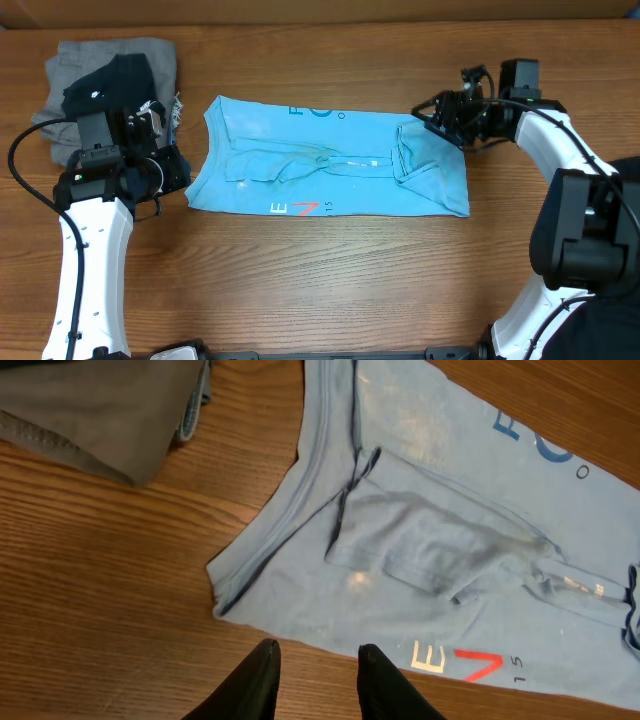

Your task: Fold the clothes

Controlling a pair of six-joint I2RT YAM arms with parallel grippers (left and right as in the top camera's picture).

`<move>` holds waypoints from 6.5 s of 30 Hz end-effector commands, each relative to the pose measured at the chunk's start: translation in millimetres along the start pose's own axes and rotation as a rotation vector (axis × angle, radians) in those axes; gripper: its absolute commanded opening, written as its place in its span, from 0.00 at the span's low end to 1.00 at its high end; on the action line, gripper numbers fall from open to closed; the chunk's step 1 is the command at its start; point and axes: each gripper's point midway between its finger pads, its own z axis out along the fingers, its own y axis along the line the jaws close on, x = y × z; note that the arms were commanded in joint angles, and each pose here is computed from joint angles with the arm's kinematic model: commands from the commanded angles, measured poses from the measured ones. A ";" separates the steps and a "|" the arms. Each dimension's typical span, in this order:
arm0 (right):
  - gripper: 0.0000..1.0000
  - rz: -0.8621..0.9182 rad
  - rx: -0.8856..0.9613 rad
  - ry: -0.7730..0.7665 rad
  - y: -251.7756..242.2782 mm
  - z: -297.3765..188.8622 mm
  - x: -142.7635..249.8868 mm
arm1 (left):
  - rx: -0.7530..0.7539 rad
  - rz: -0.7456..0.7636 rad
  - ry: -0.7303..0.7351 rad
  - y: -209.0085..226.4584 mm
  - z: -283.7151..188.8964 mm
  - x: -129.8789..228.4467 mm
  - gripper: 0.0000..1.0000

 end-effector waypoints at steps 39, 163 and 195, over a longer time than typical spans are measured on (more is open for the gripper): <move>0.78 0.041 0.589 -0.033 -99.4 -76.3 24.5 | 0.020 0.027 -0.038 -5.8 -10.5 -8.2 0.36; 0.93 -0.052 0.409 0.027 -1.8 -17.0 33.7 | 0.064 0.024 -0.015 -13.1 -10.7 -3.0 0.37; 0.58 -0.056 0.227 0.252 -12.2 1.7 77.5 | 0.060 0.042 0.015 -11.8 -10.3 4.5 0.50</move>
